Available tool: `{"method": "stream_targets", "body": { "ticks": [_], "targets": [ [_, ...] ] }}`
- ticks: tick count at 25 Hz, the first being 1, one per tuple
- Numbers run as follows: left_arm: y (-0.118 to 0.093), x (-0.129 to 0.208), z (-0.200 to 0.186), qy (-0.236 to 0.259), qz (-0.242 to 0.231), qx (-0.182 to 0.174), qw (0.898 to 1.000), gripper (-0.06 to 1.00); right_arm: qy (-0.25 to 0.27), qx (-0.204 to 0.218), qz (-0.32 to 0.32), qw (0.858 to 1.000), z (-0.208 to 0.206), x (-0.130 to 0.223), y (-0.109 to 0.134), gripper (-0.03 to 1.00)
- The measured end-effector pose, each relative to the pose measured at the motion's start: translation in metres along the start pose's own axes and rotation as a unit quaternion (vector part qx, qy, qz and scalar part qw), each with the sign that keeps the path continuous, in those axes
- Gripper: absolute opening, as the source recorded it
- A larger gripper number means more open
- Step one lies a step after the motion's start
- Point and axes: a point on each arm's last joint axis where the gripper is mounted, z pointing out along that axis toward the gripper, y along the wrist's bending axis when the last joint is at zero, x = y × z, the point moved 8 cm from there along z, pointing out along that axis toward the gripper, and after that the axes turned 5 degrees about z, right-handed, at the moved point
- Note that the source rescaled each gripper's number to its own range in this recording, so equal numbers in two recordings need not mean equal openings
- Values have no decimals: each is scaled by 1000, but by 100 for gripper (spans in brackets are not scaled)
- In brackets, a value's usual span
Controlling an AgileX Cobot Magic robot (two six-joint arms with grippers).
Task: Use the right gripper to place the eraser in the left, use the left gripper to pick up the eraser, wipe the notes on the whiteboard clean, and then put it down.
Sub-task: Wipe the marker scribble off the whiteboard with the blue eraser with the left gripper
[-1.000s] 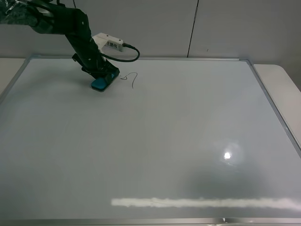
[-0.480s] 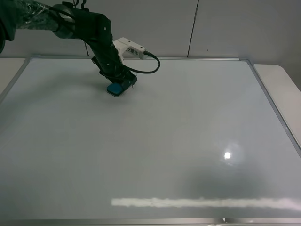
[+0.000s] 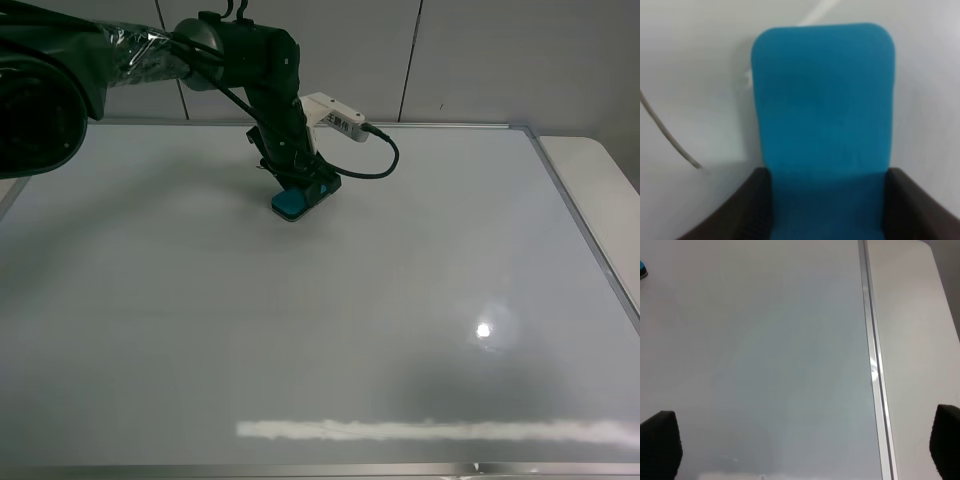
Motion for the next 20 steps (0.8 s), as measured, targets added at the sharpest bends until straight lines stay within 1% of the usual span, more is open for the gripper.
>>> {"method": "stream_targets", "body": {
  "ticks": [2, 4, 8, 14, 16, 18, 20],
  "targets": [
    [7, 0, 1, 1, -16, 7, 1000, 1, 0, 0, 0, 1000, 0, 0, 0, 100],
    [19, 0, 2, -10, -35, 11, 999, 1, 0, 0, 0, 1000, 0, 0, 0, 100],
    [62, 7, 0, -26, -69, -4, 997, 1, 0, 0, 0, 1000, 0, 0, 0, 100],
    [131, 33, -8, -37, -124, -34, 991, 1, 0, 0, 0, 1000, 0, 0, 0, 100],
    [147, 41, -11, -37, -139, -40, 989, 1, 0, 0, 0, 1000, 0, 0, 0, 100],
    [155, 45, -12, -38, -147, -43, 988, 1, 0, 0, 0, 1000, 0, 0, 0, 100],
    [155, 46, -12, -38, -148, -43, 987, 1, 0, 0, 0, 1000, 0, 0, 0, 100]
  ]
}}
